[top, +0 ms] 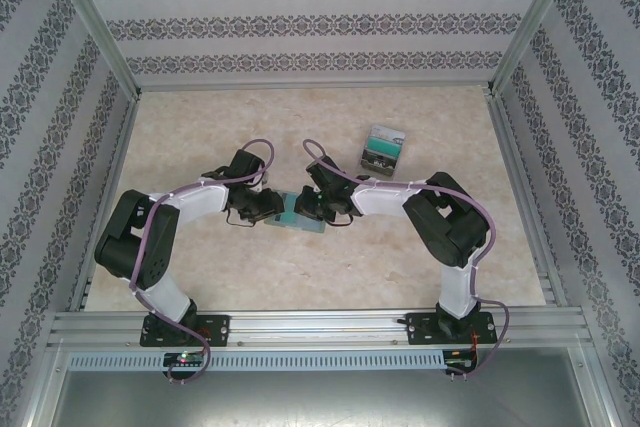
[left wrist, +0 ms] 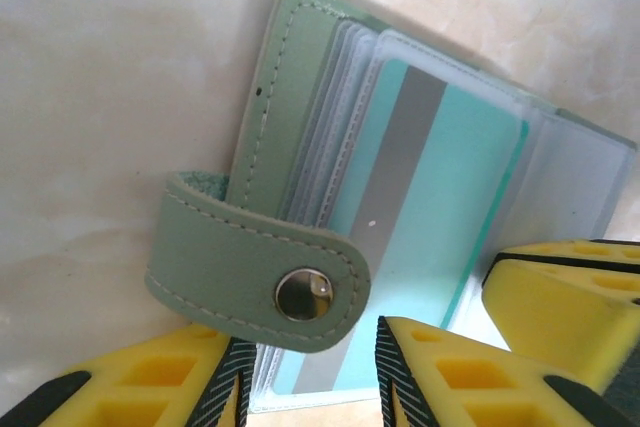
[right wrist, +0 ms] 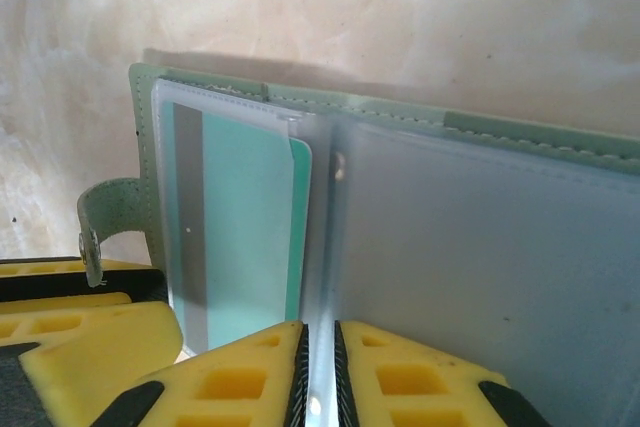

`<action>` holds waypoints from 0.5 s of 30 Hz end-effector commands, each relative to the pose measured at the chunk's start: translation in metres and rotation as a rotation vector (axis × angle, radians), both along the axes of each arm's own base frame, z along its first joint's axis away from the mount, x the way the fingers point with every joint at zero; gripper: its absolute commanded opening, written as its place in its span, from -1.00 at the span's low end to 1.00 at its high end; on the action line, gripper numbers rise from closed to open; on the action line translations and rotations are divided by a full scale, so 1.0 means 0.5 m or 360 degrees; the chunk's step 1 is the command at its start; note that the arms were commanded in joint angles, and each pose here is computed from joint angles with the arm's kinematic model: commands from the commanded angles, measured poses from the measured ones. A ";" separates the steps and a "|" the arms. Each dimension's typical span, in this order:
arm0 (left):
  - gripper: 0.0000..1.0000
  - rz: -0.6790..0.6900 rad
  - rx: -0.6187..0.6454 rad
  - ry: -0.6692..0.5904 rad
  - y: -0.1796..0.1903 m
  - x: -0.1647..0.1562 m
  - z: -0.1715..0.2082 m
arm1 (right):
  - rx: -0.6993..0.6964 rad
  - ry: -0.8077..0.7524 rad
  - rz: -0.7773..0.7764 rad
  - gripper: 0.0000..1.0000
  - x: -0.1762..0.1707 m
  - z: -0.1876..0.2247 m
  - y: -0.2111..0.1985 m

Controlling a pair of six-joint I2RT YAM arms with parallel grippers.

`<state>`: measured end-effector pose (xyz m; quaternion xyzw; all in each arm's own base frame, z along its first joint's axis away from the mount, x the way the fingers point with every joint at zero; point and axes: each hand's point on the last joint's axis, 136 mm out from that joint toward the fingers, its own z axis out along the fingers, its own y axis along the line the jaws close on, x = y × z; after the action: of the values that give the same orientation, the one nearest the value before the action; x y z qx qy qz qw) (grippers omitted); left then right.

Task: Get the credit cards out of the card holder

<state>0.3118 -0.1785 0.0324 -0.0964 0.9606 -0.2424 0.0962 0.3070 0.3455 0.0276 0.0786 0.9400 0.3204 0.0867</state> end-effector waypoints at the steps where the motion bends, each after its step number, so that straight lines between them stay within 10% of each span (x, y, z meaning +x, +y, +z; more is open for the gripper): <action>1: -0.25 -0.0011 -0.0025 -0.0067 -0.005 0.021 0.040 | 0.0013 0.0017 -0.0021 -0.67 0.008 -0.001 -0.001; 15: -0.27 -0.0028 -0.0058 0.0035 -0.017 0.010 -0.006 | 0.0016 0.0046 -0.0019 -0.68 0.005 -0.013 0.002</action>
<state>0.3194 -0.1850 0.0338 -0.0936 0.9586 -0.2522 0.0930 0.3059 0.3460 0.0263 0.0793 0.9400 0.3213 0.0825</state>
